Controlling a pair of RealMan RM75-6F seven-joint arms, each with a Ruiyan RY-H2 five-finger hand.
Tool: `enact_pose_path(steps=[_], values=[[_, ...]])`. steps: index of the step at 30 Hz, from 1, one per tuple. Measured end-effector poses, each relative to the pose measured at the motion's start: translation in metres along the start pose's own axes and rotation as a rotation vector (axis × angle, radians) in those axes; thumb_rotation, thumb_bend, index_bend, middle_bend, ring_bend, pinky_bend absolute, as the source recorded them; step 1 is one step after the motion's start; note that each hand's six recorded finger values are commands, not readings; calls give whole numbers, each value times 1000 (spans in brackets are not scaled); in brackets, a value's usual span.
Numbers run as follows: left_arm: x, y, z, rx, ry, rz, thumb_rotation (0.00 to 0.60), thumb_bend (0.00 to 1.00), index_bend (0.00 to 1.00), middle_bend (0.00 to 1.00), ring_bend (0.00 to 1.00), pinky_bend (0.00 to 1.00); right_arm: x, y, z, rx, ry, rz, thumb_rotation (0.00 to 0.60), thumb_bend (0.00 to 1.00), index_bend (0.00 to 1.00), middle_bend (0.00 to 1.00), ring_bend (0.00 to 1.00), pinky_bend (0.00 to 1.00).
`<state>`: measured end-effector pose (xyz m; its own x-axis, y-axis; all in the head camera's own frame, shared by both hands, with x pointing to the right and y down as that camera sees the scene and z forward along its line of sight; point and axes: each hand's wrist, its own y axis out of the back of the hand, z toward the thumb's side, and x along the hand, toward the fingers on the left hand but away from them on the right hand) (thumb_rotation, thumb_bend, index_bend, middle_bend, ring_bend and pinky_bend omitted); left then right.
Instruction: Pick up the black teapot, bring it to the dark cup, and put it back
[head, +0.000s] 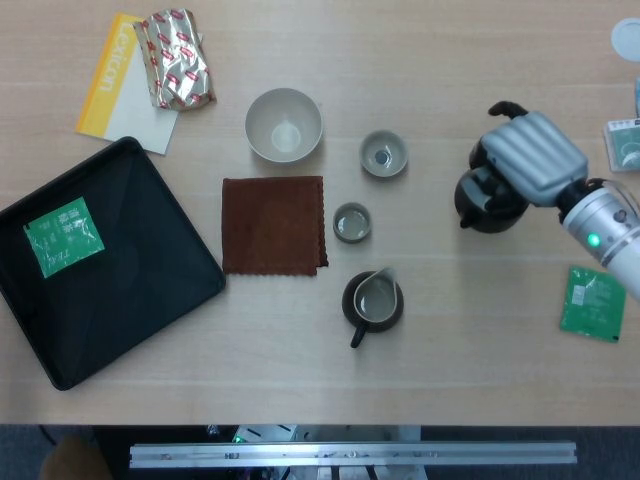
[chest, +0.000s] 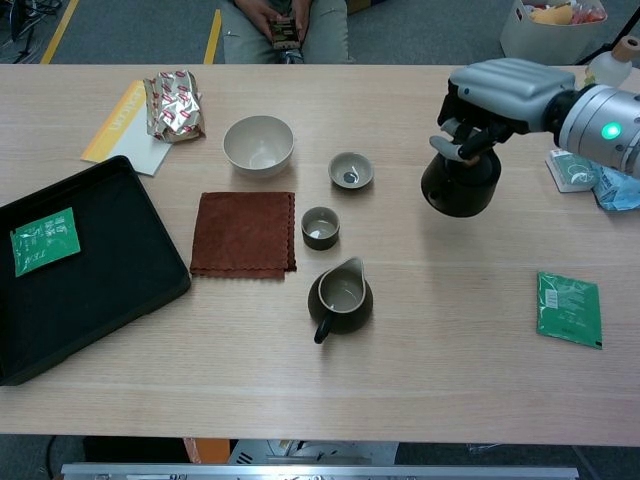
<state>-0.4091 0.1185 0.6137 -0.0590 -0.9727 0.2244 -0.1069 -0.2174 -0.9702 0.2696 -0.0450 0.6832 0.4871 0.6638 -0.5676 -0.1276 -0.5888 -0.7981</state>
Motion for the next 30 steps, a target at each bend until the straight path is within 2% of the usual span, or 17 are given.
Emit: enact_pose_path(steps=[8, 20, 30], values=[[-1, 0, -1, -2, 2, 3, 600, 432, 146, 240, 190, 171, 7, -33, 20, 12, 64, 80, 452, 446, 923, 845, 845, 177], [0, -3, 0, -6, 3, -4, 600, 432, 146, 240, 189, 171, 11, -72, 32, 67, 104, 129, 453, 441, 871, 796, 782, 177], [-2, -5, -2, -9, 9, -9, 600, 432, 146, 240, 189, 171, 12, -86, 34, 99, 112, 142, 453, 440, 824, 738, 713, 177]])
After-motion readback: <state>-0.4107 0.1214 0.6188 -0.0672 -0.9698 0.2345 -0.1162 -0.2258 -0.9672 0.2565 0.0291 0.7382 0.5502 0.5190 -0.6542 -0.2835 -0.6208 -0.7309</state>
